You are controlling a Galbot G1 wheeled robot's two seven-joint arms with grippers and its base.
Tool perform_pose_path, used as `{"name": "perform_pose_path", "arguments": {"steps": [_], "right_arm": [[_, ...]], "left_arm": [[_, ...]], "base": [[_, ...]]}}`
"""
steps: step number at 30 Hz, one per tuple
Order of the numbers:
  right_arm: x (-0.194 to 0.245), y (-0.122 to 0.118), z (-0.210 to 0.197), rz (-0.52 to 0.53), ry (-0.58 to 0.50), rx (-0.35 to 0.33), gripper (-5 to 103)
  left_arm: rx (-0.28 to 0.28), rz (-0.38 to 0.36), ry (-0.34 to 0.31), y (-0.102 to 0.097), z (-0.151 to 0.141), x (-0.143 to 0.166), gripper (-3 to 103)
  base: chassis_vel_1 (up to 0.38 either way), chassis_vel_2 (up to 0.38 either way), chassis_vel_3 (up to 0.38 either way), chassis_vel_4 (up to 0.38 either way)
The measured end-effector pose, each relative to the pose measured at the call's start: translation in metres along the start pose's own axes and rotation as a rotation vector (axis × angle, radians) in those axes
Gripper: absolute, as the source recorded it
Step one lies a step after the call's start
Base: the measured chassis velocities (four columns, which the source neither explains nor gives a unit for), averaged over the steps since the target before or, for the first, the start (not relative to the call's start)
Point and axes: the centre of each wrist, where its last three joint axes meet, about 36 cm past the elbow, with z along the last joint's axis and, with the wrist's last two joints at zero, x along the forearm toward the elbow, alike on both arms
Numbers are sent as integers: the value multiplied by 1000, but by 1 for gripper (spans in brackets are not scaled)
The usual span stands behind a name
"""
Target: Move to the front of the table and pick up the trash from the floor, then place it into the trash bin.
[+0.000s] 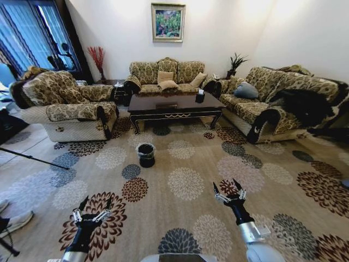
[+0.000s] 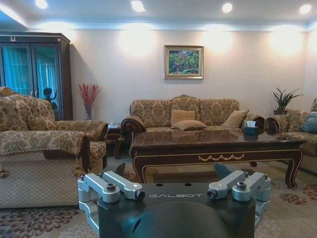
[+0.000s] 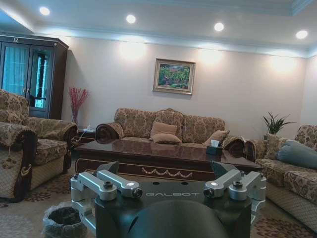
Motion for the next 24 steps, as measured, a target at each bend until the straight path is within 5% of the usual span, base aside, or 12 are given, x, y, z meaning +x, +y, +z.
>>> {"name": "perform_pose_path", "arguments": {"steps": [24], "right_arm": [[0, 0, 0, 0, 0, 0, 100]], "left_arm": [[0, 0, 0, 0, 0, 0, 100]], "base": [[0, 0, 0, 0]]}}
